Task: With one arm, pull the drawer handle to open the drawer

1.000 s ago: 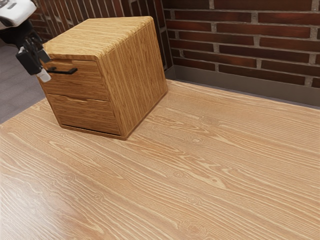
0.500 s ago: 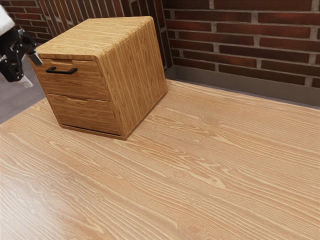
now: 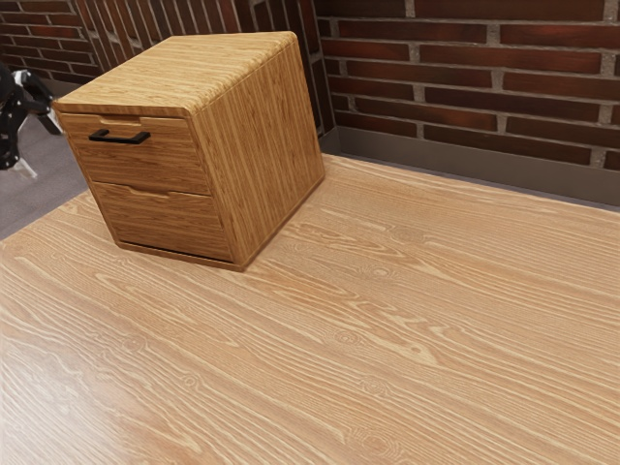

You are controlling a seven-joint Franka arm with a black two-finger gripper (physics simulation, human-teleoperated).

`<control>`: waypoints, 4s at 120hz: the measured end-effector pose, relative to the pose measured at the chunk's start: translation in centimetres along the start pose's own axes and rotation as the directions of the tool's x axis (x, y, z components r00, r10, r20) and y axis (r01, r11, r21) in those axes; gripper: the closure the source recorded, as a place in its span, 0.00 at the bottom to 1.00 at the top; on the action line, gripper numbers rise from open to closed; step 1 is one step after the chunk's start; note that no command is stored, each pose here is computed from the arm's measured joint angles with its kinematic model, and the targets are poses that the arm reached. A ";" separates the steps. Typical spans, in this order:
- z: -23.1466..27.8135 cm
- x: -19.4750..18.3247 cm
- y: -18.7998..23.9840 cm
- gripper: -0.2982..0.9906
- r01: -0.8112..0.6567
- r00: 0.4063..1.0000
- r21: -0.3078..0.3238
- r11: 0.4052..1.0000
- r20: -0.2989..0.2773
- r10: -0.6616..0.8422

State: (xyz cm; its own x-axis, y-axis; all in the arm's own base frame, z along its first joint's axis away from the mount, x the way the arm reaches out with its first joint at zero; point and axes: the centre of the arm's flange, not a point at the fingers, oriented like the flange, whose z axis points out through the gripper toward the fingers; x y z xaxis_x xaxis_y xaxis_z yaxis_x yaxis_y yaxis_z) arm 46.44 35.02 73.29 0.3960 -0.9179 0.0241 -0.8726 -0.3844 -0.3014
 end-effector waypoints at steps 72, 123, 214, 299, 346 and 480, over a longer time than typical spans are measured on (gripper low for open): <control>3.2 1.0 -3.3 0.36 -0.086 0.996 0.145 0.986 -0.014 0.089; 7.3 -0.8 -6.2 0.41 -0.005 0.999 0.228 0.974 0.047 -0.006; 9.3 1.1 -7.2 0.63 0.031 0.999 0.237 0.971 0.004 -0.032; 9.0 -0.3 -6.0 0.74 0.070 0.998 0.212 0.975 -0.024 -0.066; 7.8 -1.2 -4.1 0.76 0.081 0.996 0.193 0.978 -0.054 -0.072; 6.5 -2.8 0.6 0.73 0.067 0.993 0.134 0.989 -0.101 -0.054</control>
State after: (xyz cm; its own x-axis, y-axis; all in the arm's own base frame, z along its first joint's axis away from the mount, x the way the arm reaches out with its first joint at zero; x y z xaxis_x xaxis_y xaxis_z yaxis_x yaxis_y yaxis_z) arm 46.66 37.95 66.82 0.4116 -0.9011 0.1365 -0.7976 -0.4286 -0.4243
